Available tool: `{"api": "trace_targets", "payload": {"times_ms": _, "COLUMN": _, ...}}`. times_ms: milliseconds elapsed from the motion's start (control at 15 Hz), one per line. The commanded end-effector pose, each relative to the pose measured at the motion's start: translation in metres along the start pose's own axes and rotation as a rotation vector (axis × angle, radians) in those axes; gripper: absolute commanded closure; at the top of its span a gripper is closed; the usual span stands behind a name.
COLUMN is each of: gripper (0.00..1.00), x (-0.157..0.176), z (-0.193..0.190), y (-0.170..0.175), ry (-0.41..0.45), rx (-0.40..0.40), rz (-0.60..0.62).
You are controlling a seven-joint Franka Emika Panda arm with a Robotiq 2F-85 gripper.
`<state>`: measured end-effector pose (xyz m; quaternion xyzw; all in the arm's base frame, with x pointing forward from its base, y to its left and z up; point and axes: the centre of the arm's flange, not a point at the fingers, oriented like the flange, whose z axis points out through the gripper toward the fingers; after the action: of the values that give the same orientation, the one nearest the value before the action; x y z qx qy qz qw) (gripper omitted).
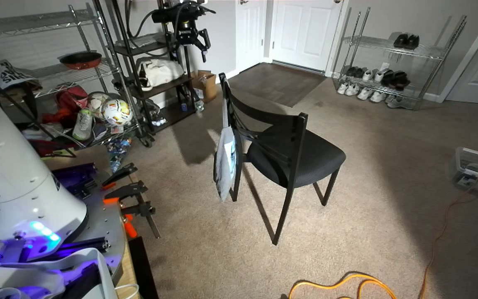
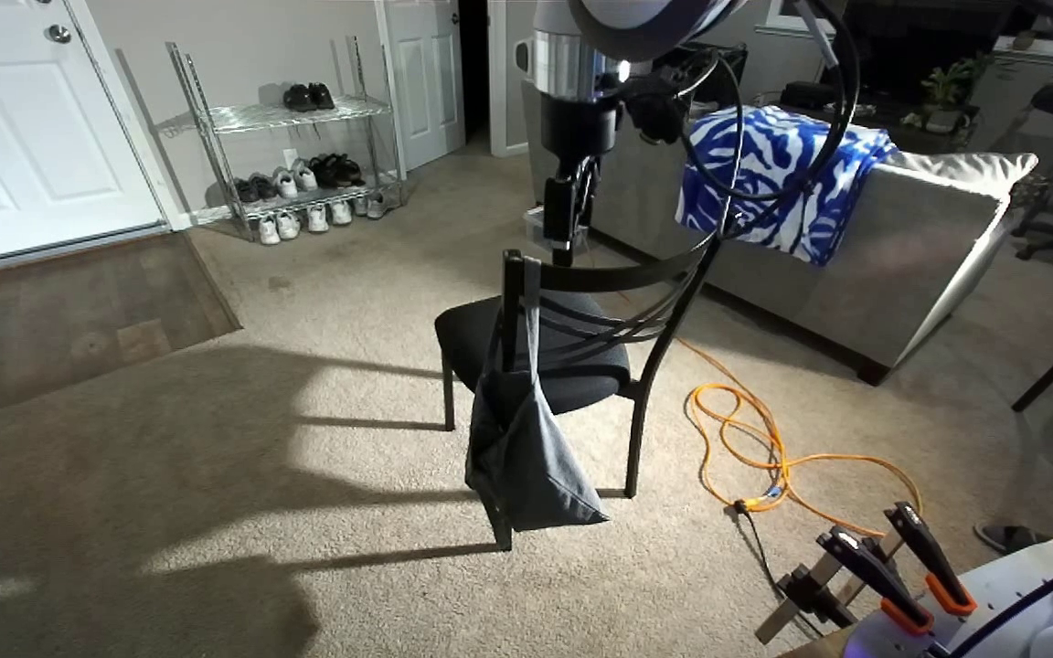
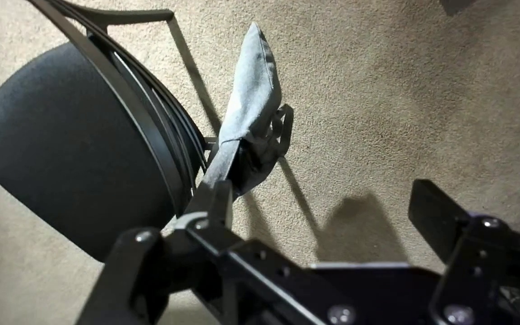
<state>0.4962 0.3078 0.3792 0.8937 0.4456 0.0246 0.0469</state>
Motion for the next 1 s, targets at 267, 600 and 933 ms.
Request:
{"api": "trace_targets", "payload": {"times_ms": 267, "gripper": 0.00, "x": 0.021, "z": 0.041, "y": 0.008, "ry": 0.064, "rx": -0.087, "rz": -0.381}}
{"api": "trace_targets", "payload": {"times_ms": 600, "gripper": 0.00, "x": 0.029, "z": 0.070, "y": 0.001, "ry": 0.021, "rx": -0.127, "rz": -0.627}}
{"api": "trace_targets", "payload": {"times_ms": 933, "gripper": 0.00, "x": 0.031, "z": 0.084, "y": -0.002, "ry": -0.058, "rx": -0.213, "rz": -0.795}}
